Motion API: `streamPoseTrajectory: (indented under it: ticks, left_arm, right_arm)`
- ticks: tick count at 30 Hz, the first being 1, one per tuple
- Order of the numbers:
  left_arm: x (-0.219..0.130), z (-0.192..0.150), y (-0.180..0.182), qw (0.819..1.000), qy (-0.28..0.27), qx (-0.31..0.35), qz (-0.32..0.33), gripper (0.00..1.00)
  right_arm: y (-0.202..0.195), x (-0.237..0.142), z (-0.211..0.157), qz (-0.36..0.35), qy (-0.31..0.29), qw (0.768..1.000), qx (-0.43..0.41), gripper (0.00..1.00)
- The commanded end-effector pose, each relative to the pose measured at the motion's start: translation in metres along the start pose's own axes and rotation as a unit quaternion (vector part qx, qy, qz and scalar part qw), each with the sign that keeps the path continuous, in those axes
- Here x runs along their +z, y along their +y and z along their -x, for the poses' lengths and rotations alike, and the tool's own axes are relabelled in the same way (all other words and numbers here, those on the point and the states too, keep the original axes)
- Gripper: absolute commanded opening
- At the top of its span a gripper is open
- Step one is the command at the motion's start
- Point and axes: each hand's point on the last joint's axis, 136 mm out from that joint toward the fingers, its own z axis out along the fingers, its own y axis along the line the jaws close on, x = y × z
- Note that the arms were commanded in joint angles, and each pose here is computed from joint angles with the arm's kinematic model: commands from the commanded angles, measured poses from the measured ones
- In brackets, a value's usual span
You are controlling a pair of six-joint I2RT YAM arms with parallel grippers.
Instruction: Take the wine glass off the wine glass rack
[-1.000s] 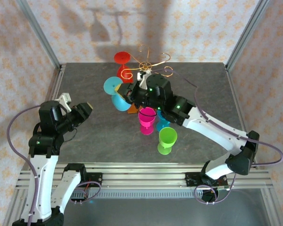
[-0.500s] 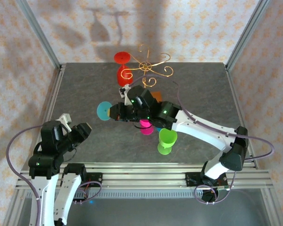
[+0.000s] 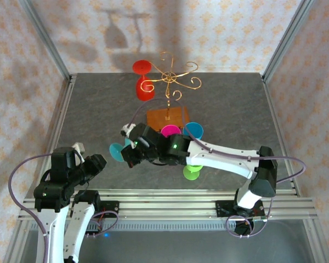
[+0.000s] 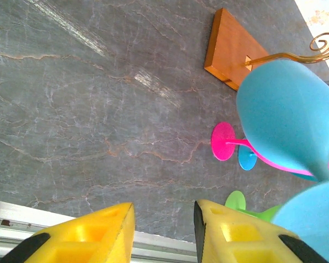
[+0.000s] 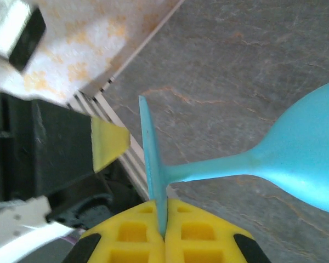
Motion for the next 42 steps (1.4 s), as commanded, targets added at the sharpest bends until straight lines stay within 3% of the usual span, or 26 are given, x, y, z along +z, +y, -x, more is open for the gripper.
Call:
streamPoseTrajectory:
  ticks: [1, 11, 20, 30, 42]
  left_arm:
    - [0.002, -0.005, 0.007, 1.0, 0.006, -0.006, 0.009, 0.35]
    - [0.005, -0.004, -0.006, 1.0, 0.016, -0.001, -0.021, 0.49]
    - [0.014, 0.002, -0.026, 0.997, 0.035, -0.016, -0.061, 0.57]
    - [0.028, 0.006, -0.039, 0.993, 0.064, -0.041, -0.086, 0.58]
    - [0.04, 0.006, -0.044, 0.989, 0.078, -0.061, -0.107, 0.56]
  right_arm:
    - [-0.013, 0.004, -0.01, -0.069, -0.017, 0.992, -0.102, 0.0]
    - [-0.04, 0.028, -0.035, -0.181, -0.058, 0.961, -0.203, 0.0]
    - [-0.054, 0.038, -0.025, -0.253, -0.126, 0.926, -0.25, 0.0]
    - [-0.053, 0.048, -0.023, -0.293, -0.153, 0.896, -0.297, 0.0]
    - [-0.05, 0.051, -0.022, -0.307, -0.17, 0.886, -0.304, 0.0]
